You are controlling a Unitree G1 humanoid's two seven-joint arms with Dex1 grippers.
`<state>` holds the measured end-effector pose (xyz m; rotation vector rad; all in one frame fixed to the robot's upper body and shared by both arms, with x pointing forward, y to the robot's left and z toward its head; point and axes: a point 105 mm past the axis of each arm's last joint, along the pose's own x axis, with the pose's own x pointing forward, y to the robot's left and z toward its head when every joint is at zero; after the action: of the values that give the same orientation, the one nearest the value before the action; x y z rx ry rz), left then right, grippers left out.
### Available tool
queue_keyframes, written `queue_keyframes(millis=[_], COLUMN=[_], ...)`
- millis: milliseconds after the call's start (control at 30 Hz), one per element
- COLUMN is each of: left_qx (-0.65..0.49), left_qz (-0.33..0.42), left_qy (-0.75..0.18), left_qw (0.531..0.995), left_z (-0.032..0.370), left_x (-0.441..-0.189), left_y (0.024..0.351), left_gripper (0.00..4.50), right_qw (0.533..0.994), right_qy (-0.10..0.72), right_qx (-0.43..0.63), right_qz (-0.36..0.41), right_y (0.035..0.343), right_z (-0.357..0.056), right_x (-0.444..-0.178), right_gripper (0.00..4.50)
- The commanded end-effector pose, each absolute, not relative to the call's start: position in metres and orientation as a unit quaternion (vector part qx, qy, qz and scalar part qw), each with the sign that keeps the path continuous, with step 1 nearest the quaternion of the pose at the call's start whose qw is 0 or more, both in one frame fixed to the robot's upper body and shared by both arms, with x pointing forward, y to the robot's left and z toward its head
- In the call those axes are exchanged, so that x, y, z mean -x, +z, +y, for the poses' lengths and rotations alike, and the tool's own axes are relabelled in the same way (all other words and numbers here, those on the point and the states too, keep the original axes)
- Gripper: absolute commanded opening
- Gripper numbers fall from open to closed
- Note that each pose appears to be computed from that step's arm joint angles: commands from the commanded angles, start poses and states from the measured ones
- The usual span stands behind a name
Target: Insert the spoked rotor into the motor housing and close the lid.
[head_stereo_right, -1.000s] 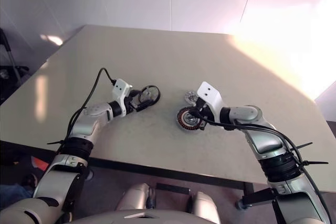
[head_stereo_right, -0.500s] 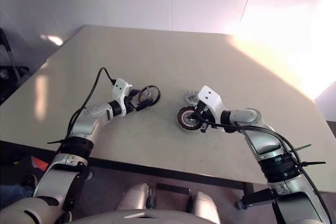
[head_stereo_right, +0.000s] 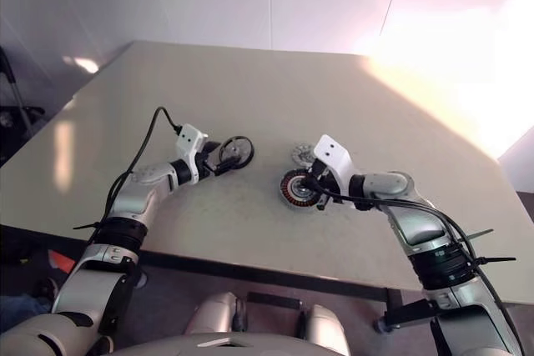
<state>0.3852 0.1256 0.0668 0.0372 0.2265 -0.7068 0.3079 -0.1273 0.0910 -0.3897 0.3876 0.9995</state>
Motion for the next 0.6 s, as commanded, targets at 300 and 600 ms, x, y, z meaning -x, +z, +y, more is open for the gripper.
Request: queue_keyframes(millis=[300, 600], left_qx=[-0.024, -0.023], left_qz=[0.086, 0.083], left_qy=[-0.345, -0.336], left_qw=[0.934, 0.938], left_z=[0.125, 0.132], left_x=[-0.39, -0.391], left_y=[0.08, 0.081], left_gripper=[4.5, 4.5], right_qw=[0.84, 0.842], right_qy=[0.476, 0.465], right_qx=[0.187, 0.183], right_qz=[0.182, 0.202], right_y=[0.094, 0.077], right_z=[-0.124, -0.127], right_x=[-0.305, -0.308], right_gripper=[0.02, 0.02])
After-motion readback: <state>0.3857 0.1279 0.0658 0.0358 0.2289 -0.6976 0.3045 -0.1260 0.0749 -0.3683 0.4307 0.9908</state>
